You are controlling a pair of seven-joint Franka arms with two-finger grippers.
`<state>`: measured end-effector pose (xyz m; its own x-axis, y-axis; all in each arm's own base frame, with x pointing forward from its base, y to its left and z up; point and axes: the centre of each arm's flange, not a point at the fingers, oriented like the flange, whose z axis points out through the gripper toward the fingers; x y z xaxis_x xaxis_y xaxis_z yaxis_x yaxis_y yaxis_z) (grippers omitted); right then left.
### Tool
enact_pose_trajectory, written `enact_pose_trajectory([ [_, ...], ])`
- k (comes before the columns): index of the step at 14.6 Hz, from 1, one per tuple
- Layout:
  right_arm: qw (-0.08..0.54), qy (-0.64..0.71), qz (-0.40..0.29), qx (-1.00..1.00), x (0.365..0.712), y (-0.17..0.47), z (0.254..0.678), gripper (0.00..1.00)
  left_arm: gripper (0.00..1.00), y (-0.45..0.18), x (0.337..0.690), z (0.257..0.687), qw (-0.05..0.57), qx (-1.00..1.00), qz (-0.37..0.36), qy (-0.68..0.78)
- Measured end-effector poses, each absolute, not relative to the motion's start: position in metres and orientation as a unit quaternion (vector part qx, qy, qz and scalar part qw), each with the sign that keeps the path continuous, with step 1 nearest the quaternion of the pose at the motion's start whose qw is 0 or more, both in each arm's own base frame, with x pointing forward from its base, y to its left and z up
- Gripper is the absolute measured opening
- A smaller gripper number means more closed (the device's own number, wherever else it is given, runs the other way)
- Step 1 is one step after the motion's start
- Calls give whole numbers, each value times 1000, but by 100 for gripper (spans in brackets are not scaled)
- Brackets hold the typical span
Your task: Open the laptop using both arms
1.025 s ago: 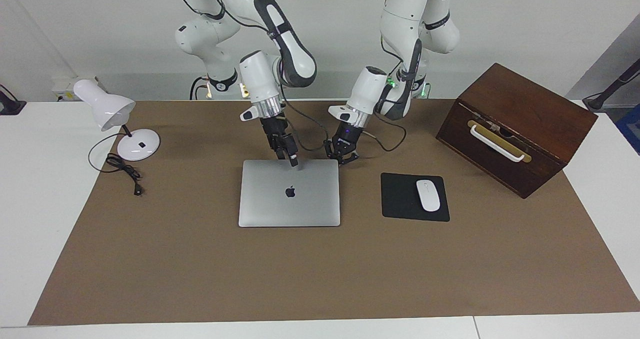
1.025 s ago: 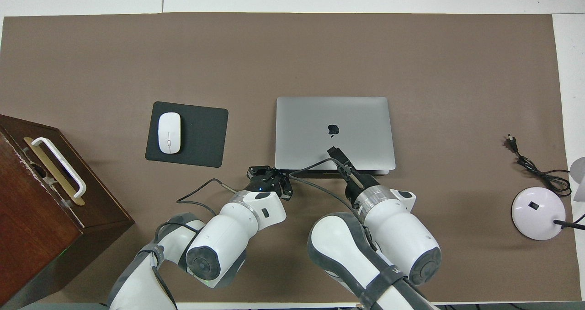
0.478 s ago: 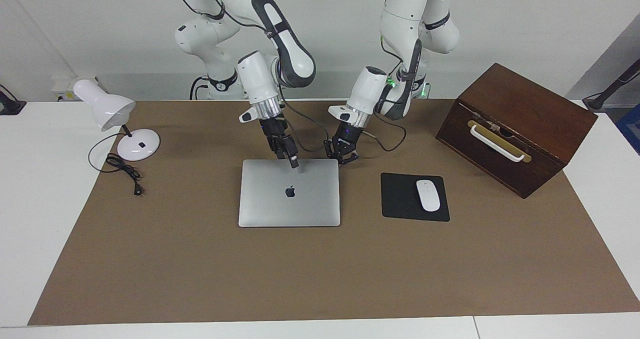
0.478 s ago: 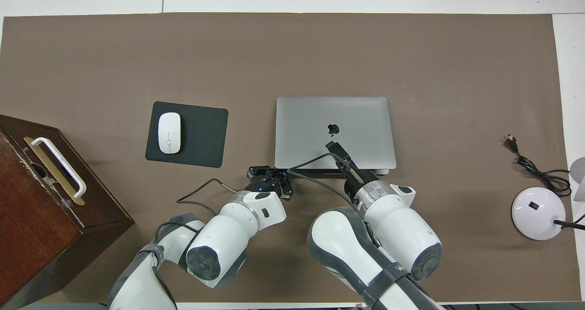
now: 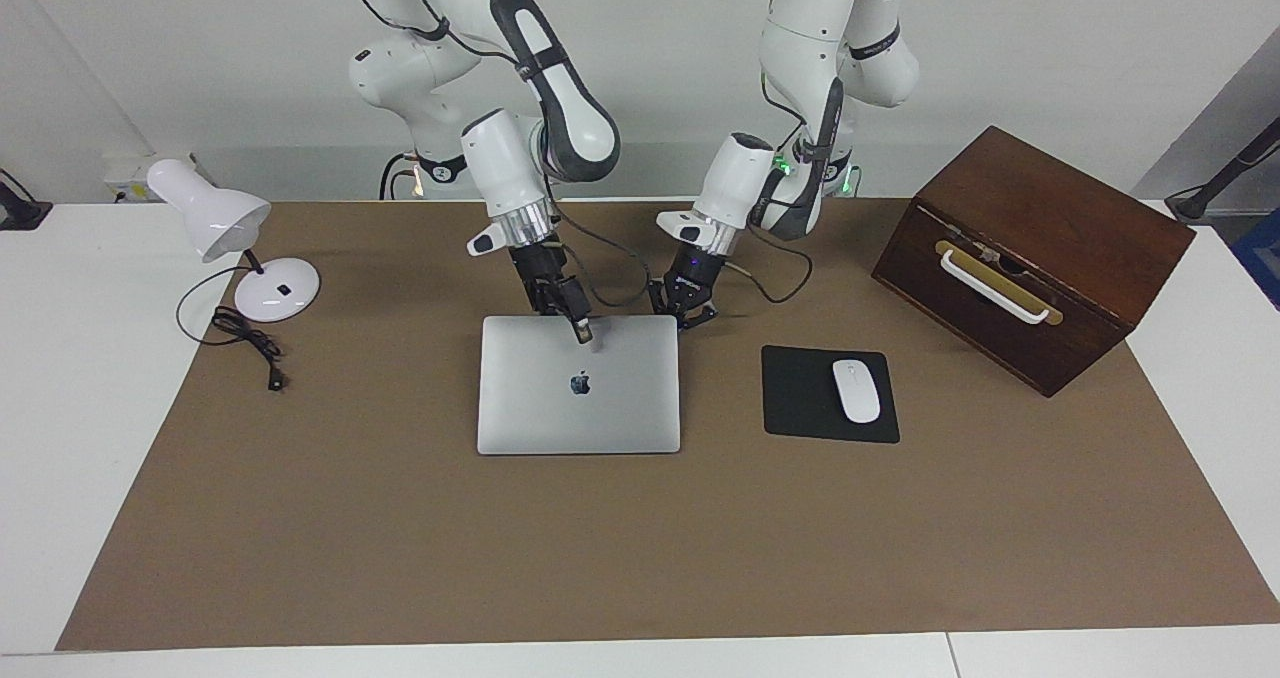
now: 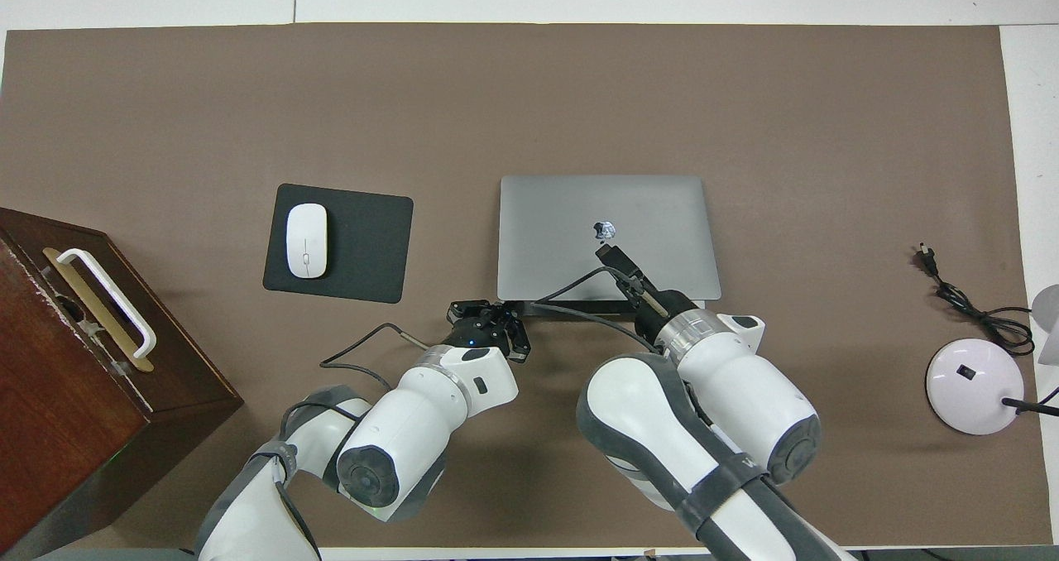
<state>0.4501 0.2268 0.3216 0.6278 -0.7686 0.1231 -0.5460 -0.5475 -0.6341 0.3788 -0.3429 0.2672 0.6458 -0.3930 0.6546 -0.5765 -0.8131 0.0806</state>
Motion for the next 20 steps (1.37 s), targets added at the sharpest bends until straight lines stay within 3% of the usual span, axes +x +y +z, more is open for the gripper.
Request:
enact_pose_trajectory([
  [13,298,333,-151,-882,460,227,313,100,1,-343,379,267,142,896,323,-271],
  [20,313,258,-85,-910,467,237,314,100,1,-343,379,267,142,896,323,-271],
])
